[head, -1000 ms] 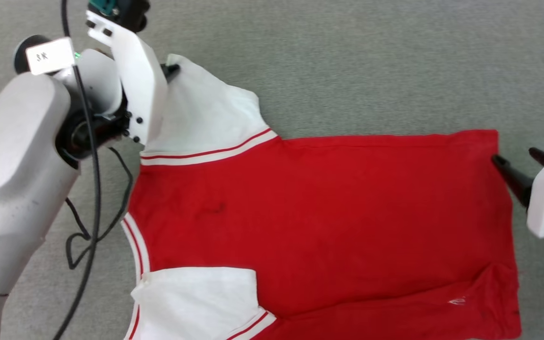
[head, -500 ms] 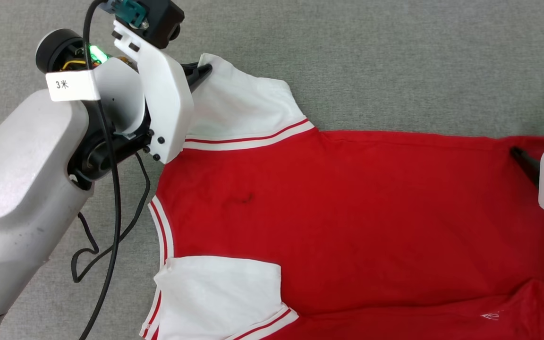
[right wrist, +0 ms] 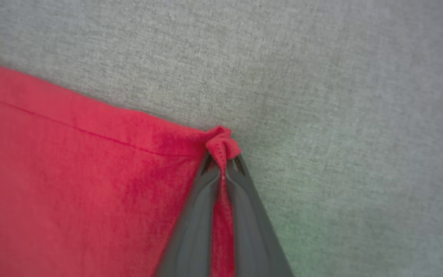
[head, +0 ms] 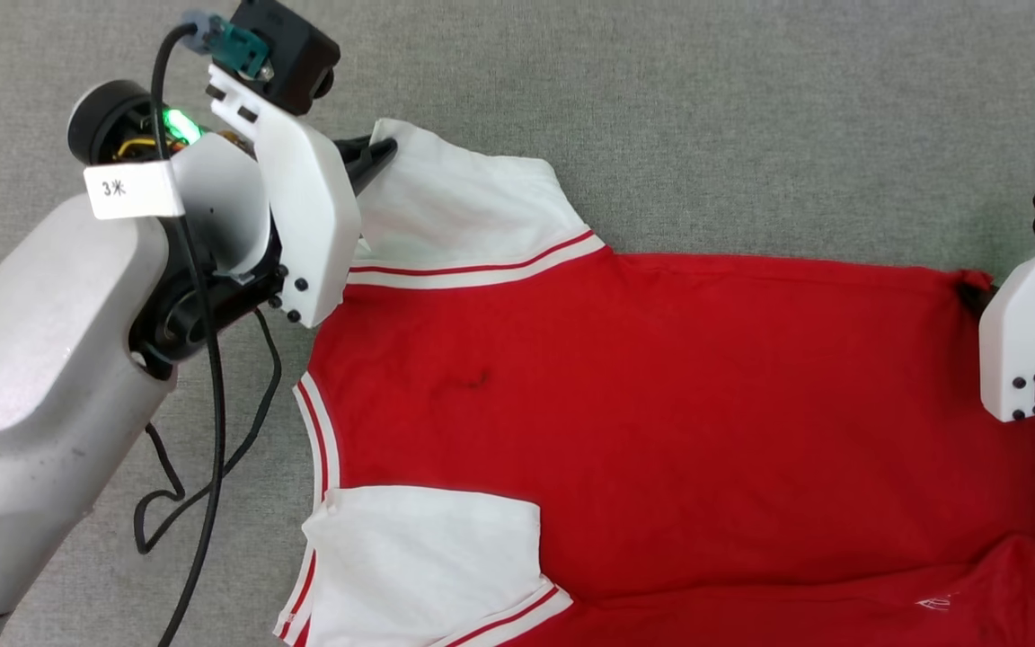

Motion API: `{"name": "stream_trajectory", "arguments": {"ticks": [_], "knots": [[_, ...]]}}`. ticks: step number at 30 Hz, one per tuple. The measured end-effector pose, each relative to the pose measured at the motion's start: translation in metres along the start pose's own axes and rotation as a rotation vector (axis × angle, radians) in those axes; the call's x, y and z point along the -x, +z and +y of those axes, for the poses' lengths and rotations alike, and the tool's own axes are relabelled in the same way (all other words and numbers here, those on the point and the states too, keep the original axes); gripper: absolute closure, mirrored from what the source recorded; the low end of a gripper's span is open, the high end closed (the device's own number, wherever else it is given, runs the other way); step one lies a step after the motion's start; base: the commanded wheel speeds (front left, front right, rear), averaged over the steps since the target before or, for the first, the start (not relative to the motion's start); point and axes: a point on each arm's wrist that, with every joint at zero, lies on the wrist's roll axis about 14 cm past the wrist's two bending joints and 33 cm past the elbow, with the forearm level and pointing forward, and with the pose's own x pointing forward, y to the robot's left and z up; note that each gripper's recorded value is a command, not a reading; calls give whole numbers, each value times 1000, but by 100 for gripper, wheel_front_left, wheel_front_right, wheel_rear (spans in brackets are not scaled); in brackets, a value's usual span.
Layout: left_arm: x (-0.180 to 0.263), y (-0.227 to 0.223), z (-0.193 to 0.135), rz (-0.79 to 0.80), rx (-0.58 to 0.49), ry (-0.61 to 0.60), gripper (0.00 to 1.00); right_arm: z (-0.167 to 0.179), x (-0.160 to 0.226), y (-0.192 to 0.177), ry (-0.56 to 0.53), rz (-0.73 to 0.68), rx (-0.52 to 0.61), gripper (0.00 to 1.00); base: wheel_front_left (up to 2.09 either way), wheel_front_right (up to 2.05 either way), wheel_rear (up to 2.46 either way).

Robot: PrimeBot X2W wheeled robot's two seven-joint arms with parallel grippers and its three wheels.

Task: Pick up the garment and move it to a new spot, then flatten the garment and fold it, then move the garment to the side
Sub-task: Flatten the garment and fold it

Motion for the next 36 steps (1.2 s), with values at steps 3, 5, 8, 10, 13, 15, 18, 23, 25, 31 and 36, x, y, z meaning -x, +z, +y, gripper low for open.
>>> {"name": "stream_trajectory", "arguments": {"ticks": [3,5,8,10,13,15,18,23,25,31,36], "knots": [[4,1,-1,-19,9,8,100,-2,5,4,-5,-52,0,100,0,0,0],[8,1,-5,-34,17,9,100,-3,11,10,-10,-105,2,100,0,0,0],[17,5,-11,-70,30,7,100,-11,23,18,-35,-194,13,100,0,0,0],[25,11,-11,-101,29,22,100,-13,32,22,-38,-252,1,100,0,0,0],[38,14,-15,-128,29,32,100,-17,46,31,-45,-340,-10,100,0,0,0],[45,11,-20,-138,42,32,100,-18,54,31,-44,-378,-26,100,0,0,0],[58,6,-23,-153,67,42,100,-17,64,31,-35,-431,-47,100,0,0,0],[80,-7,-29,-174,109,56,100,-15,74,21,-22,-465,-62,100,0,0,0],[87,-13,-35,-178,131,54,100,-10,76,14,-3,-464,-66,100,0,0,0],[105,-45,-40,-151,179,85,100,0,81,-5,44,-447,-77,100,0,0,0],[115,-73,-55,-107,198,73,100,3,83,-22,62,-413,-71,100,0,0,0]]}}
